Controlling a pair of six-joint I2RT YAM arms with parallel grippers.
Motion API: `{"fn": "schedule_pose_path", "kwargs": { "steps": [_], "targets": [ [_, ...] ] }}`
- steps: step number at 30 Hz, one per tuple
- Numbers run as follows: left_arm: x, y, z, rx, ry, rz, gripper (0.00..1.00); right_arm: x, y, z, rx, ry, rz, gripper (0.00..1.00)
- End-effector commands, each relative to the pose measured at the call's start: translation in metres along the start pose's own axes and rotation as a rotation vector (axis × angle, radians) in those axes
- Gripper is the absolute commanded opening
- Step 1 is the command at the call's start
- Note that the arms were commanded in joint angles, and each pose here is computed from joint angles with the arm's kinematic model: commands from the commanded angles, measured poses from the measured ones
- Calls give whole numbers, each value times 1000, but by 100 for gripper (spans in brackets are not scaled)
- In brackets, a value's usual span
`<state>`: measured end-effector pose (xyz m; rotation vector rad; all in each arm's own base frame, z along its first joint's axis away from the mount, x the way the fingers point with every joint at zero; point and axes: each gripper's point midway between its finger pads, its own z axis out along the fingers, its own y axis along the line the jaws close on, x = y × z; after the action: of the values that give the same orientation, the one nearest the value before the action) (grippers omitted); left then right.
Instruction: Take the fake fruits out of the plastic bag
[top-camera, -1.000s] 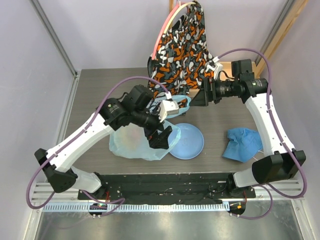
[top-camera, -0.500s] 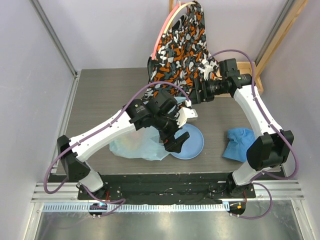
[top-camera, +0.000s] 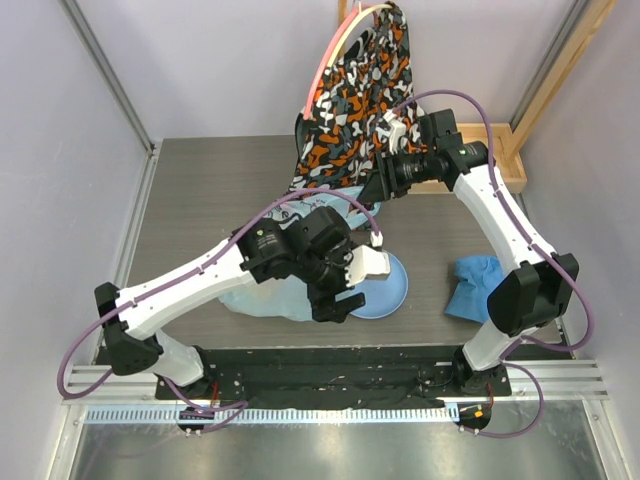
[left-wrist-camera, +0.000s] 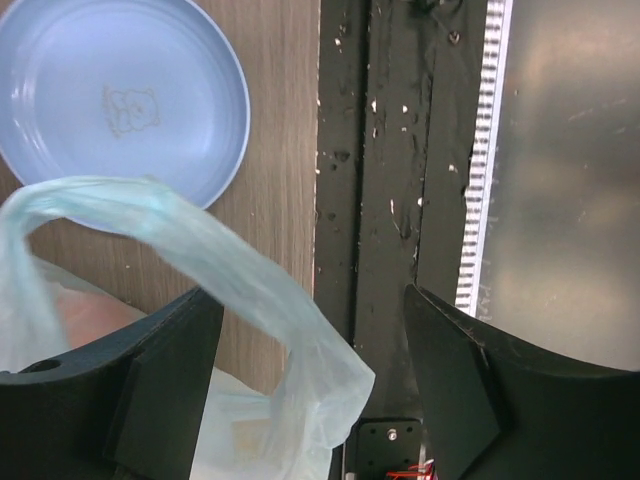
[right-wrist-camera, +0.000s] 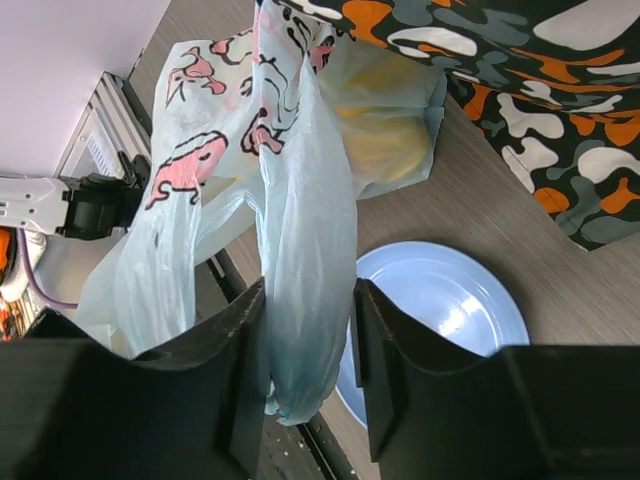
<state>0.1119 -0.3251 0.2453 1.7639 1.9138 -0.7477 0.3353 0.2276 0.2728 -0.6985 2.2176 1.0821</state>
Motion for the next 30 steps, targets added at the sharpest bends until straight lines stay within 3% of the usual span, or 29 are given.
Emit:
{"fn": "schedule_pose_path", "kwargs": {
  "steps": [1, 3, 4, 5, 7, 8, 9, 11, 15, 18, 19, 21, 24, 28, 29, 30],
  "targets": [
    [8, 5, 10, -38, 45, 51, 77, -20, 11, -6, -19, -58, -50, 40],
    [19, 26, 17, -137, 98, 56, 72, -16, 10, -7, -9, -49, -50, 39],
    [20, 32, 18, -164, 102, 75, 63, -11, 9, -6, -7, -39, -53, 38],
    [22, 36, 16, -179, 106, 87, 48, -8, 10, -9, -4, -34, -58, 37],
    [22, 42, -2, -225, 104, 122, 31, -3, 10, -11, 2, -24, -87, 27],
    [23, 48, -12, -256, 103, 121, 11, -1, 13, -13, 4, -16, -101, 23],
    [27, 53, -26, -296, 112, 117, 0, 2, 20, -11, 0, -2, -133, 12],
    [33, 82, -75, -425, 51, 22, 0, -3, 27, -12, 27, 11, -257, 4],
    [63, 121, -158, -660, -50, -199, 0, -18, 67, 4, 23, 8, -485, 1],
    [80, 123, -207, -844, -108, -260, 0, -41, 80, 27, 18, -26, -521, 1],
    [86, 124, -217, -881, -143, -320, 0, -44, 90, 37, 2, -29, -531, 1],
    [122, 138, -261, -1108, -164, -489, 0, -70, 97, 46, 31, -94, -537, 1],
    [160, 137, -289, -1279, -200, -674, 0, -97, 93, 75, 61, -160, -538, 1],
    [175, 149, -291, -1296, -282, -918, 0, -157, 92, 101, 99, -313, -579, 1],
    [188, 154, -300, -1325, -303, -1025, 0, -157, 76, 128, 107, -294, -561, 1],
    [185, 161, -295, -1260, -363, -1122, 0, -182, 81, 122, 127, -368, -579, 1]
  ]
}}
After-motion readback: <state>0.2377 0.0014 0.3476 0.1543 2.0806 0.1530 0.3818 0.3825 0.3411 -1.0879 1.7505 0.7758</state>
